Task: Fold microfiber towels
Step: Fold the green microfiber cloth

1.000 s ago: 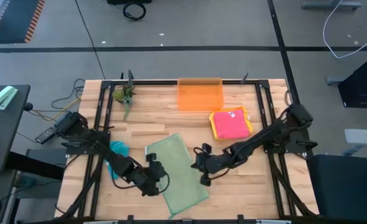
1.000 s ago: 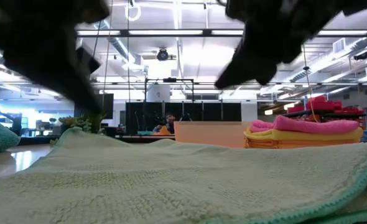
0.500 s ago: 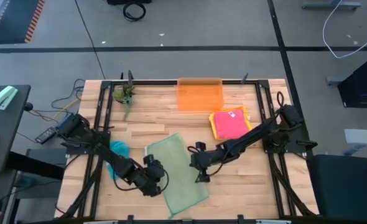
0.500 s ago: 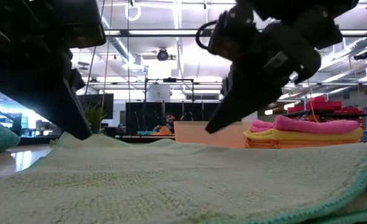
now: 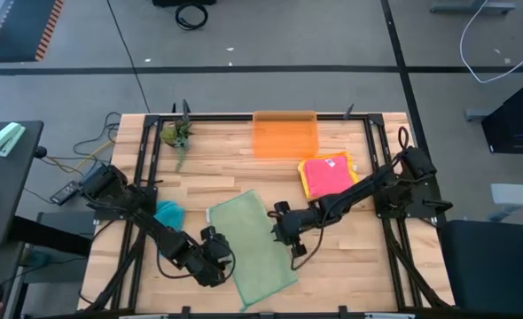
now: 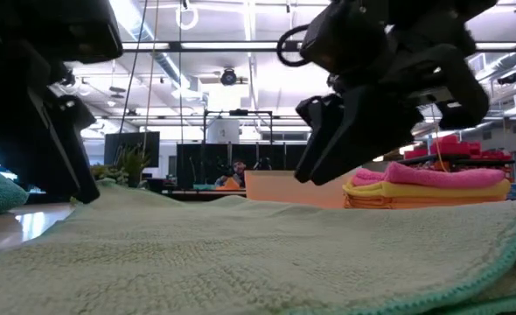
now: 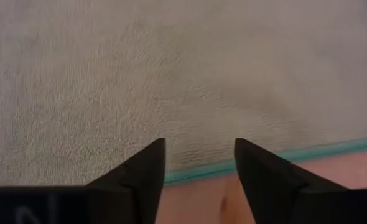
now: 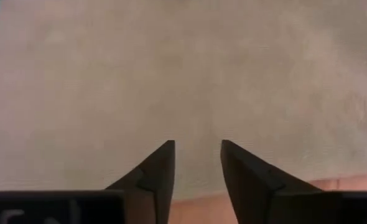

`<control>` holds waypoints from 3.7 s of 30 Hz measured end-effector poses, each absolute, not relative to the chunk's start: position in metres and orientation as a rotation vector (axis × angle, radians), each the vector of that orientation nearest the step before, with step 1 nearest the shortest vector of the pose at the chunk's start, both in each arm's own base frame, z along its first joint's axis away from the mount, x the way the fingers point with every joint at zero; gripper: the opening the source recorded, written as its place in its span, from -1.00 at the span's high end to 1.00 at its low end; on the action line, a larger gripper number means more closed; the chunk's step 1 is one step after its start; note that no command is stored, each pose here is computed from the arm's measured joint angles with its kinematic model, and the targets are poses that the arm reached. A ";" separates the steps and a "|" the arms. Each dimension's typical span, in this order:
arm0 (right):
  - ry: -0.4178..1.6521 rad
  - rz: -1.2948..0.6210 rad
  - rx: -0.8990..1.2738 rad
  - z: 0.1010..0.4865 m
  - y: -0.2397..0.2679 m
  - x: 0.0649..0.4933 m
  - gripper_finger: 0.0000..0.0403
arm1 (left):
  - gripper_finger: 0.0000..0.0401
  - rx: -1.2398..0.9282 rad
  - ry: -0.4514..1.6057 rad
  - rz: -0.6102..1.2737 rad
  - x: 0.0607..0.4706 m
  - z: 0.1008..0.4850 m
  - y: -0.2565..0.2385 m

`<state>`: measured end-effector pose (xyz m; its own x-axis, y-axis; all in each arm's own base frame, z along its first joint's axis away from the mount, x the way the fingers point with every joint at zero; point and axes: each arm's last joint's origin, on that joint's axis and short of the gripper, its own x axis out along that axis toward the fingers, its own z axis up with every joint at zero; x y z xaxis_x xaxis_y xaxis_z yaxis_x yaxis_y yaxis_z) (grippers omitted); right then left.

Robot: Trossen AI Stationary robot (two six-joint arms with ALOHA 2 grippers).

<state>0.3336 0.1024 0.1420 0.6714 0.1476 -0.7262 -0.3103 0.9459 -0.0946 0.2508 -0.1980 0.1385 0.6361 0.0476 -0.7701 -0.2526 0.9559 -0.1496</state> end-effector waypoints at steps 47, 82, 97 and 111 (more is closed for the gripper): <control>0.877 0.291 -0.118 0.098 0.072 0.332 0.27 | 0.05 -0.232 0.954 0.235 0.253 0.109 -0.196; 0.637 0.263 -0.061 0.206 0.083 0.300 0.80 | 0.94 -0.160 0.771 0.121 0.239 0.187 -0.184; 0.758 0.260 -0.047 0.136 0.089 0.327 0.06 | 0.94 -0.170 0.853 0.155 0.242 0.163 -0.188; 0.744 0.293 -0.083 0.099 0.077 0.343 -0.09 | 0.94 -0.189 0.852 0.165 0.242 0.164 -0.188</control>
